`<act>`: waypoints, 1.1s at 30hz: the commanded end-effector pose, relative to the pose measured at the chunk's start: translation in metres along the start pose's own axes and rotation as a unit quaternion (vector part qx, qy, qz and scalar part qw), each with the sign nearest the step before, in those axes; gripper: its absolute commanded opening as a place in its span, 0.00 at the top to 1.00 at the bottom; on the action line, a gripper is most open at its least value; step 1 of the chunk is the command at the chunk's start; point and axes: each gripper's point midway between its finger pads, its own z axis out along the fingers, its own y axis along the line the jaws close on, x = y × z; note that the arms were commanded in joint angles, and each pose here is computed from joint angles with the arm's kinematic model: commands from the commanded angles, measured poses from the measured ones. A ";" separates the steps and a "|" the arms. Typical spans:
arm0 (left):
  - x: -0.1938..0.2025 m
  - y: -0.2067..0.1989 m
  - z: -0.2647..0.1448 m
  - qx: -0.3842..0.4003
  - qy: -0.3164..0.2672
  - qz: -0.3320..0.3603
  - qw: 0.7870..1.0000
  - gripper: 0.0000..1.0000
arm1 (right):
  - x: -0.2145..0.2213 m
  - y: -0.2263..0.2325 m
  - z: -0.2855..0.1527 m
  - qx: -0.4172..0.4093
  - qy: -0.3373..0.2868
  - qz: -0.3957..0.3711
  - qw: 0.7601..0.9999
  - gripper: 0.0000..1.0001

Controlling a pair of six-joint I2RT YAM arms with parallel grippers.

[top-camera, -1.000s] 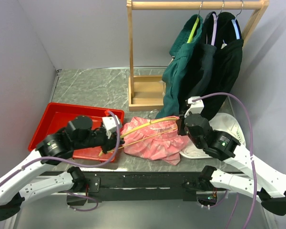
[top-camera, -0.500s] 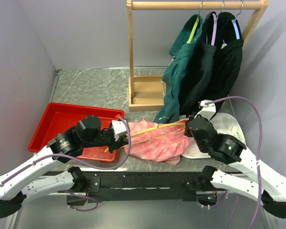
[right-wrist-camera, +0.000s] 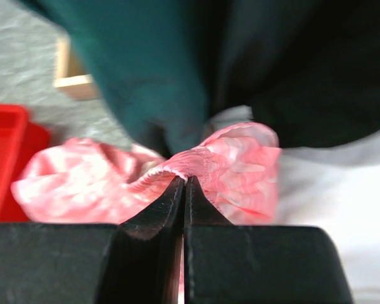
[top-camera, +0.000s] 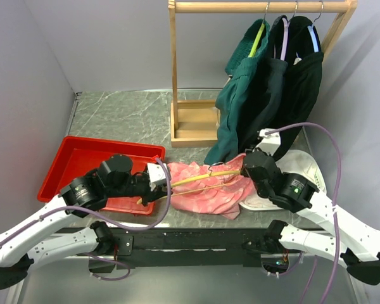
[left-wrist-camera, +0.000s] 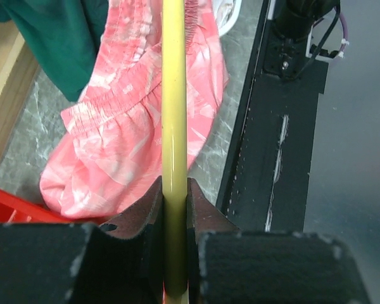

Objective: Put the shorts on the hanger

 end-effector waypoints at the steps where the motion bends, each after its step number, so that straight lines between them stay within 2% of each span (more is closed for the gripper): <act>1: -0.041 0.001 0.005 0.005 -0.080 0.046 0.996 0.97 | -0.030 0.042 -0.010 -0.109 -0.037 0.016 0.993 1.00; 3: -0.052 0.010 0.007 -0.018 -0.107 0.055 0.993 0.96 | -0.029 0.053 -0.014 -0.142 -0.034 0.018 0.989 1.00; 6: -0.063 0.023 0.008 -0.056 -0.127 0.035 0.990 0.95 | -0.024 0.042 -0.014 -0.126 -0.033 0.038 0.991 1.00; 10: -0.053 0.020 0.014 -0.044 -0.093 0.003 0.995 0.96 | -0.026 0.005 -0.018 -0.050 -0.047 0.087 0.994 1.00; 13: -0.041 0.018 0.010 -0.047 -0.070 -0.002 0.996 0.97 | -0.027 -0.014 -0.021 -0.014 -0.054 0.096 0.994 1.00; 16: -0.043 0.017 0.000 -0.054 -0.076 0.002 0.996 0.98 | -0.028 -0.023 -0.021 0.008 -0.056 0.094 0.994 1.00; 20: -0.058 0.019 -0.011 -0.069 -0.120 0.017 0.990 0.99 | -0.027 -0.009 -0.021 -0.021 -0.047 0.089 0.995 1.00; 33: -0.060 0.012 0.040 -0.004 -0.127 0.030 0.991 0.99 | -0.037 0.012 -0.031 -0.093 -0.053 0.110 0.988 1.00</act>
